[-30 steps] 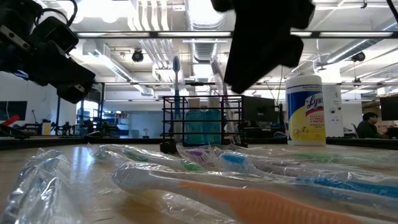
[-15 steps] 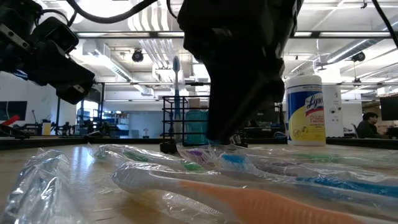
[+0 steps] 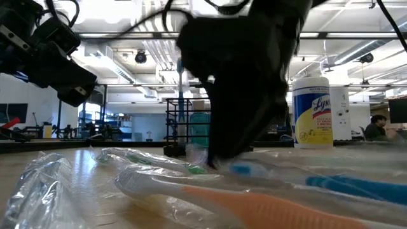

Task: Pick & Place toothbrushing station
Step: Put the purple toothbrush into the black mesh organizer

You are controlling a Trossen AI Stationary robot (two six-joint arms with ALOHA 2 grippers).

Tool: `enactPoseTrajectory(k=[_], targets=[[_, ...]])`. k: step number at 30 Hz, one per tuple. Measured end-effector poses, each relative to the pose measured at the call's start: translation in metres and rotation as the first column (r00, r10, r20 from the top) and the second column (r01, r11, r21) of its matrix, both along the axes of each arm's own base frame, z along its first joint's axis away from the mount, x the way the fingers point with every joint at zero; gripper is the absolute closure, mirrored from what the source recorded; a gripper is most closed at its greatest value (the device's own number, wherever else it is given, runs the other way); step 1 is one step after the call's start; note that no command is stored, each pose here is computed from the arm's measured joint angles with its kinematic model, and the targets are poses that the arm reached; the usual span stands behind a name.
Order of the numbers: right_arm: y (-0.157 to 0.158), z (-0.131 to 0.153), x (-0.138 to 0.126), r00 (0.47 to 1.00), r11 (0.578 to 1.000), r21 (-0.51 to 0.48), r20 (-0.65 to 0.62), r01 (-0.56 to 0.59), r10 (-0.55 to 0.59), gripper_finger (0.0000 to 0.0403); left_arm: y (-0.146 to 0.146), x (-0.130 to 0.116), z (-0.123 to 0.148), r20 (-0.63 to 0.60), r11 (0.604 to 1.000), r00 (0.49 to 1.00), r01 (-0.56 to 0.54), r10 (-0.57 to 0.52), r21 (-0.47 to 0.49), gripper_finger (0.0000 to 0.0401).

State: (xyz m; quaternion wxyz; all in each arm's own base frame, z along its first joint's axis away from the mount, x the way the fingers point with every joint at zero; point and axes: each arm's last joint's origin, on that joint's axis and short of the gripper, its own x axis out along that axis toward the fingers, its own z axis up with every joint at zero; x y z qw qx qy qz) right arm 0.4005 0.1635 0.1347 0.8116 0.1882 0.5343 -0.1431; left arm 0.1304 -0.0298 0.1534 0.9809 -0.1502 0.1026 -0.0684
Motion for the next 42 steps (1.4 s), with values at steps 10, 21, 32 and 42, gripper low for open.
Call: enactPoseTrajectory(k=[10, 21, 32, 42], targets=[[-0.003, -0.007, 0.002, 1.0, 0.999, -0.052, 0.003, -0.003, 0.003, 0.0305, 0.0, 0.0, -0.001, -0.005, 1.0, 1.0, -0.001, 0.001, 0.001, 0.0382], [0.001, 0.014, -0.003, 0.996, 0.992, -0.102, 0.039, -0.071, 0.075, 0.0389, 0.0, 0.0, -0.001, -0.005, 1.0, 1.0, -0.002, 0.002, -0.001, 0.0382], [0.021, 0.085, -0.023, 0.949, 0.946, -0.312, 0.26, -0.09, 0.176, 0.039, 0.0, 0.0, 0.0, 0.006, 1.0, 1.0, 0.013, -0.014, 0.01, 0.0382], [0.038, 0.141, -0.039, 0.832, 0.886, -0.452, 0.45, -0.1, 0.323, 0.039, -0.001, 0.0, 0.002, 0.024, 1.0, 1.0, 0.02, -0.021, 0.016, 0.0382]])
